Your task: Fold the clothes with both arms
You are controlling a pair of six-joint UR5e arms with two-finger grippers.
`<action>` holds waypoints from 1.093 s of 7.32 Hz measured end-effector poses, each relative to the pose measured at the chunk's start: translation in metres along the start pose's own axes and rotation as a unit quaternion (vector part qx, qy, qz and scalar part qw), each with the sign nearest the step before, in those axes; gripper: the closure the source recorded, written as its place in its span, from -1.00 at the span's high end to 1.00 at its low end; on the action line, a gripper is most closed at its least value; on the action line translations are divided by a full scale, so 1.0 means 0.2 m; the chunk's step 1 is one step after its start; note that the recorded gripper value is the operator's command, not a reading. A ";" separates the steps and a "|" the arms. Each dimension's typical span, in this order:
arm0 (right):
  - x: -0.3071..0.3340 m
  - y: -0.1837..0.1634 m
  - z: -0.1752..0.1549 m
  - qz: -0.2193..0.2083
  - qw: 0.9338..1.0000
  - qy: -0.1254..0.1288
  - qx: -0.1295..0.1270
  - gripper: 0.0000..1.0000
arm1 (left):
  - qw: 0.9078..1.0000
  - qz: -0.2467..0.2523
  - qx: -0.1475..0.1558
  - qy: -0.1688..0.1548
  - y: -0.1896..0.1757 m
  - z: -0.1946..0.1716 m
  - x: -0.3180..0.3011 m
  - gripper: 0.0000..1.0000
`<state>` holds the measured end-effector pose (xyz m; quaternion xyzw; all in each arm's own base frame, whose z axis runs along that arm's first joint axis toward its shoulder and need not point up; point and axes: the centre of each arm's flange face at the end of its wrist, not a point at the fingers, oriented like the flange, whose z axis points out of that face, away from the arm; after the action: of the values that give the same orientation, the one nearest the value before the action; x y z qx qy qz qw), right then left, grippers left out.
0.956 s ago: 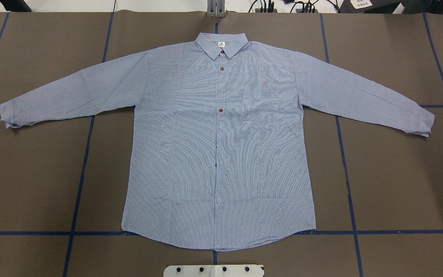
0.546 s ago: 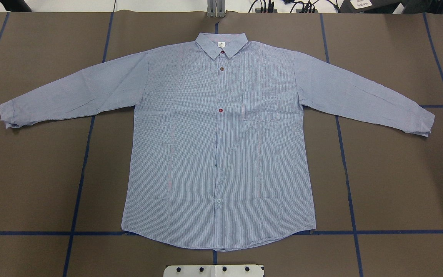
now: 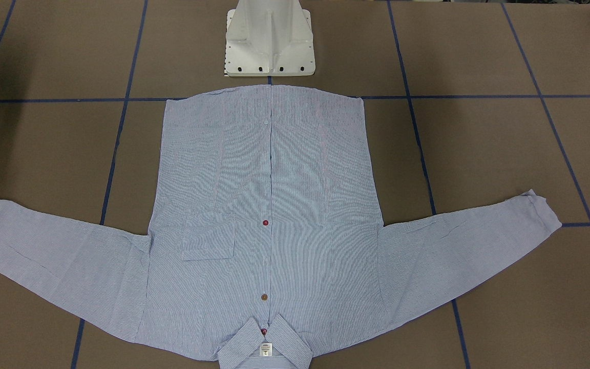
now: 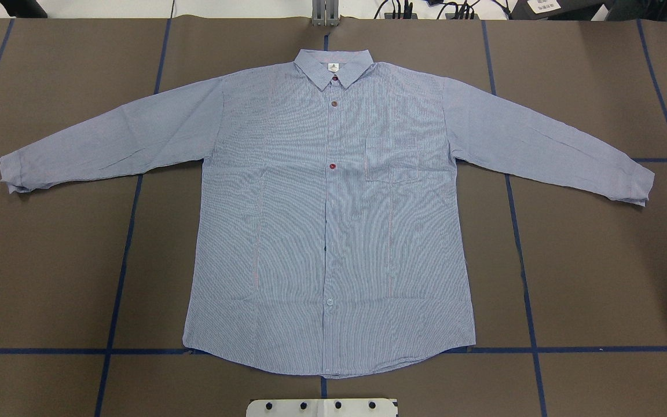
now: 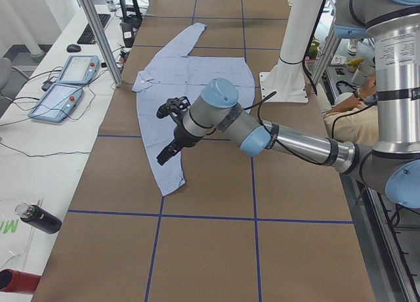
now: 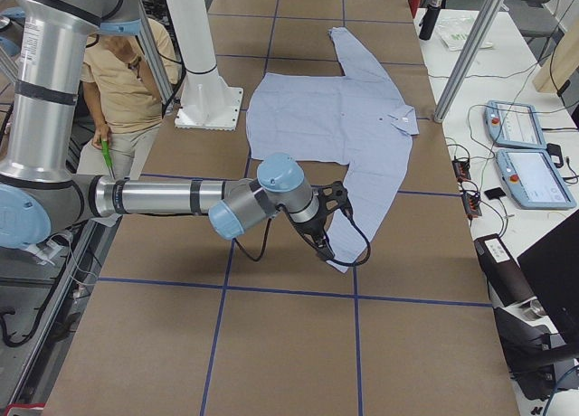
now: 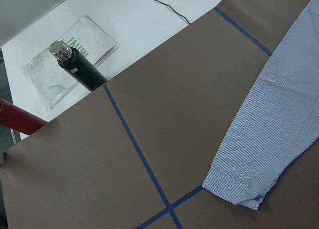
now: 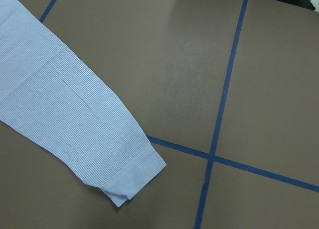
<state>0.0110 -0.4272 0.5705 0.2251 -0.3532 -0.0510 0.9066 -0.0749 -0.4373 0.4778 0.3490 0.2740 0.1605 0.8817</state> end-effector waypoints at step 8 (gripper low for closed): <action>-0.39 0.36 0.84 0.044 0.998 0.027 0.042 0.35 | 1.000 -0.001 -0.001 0.000 0.01 0.00 0.00 1.00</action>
<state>-0.1637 -0.4059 0.6626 0.2485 -0.3402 0.0096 0.9069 -0.0753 -0.4369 0.4795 0.3478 0.2743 0.1598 0.8822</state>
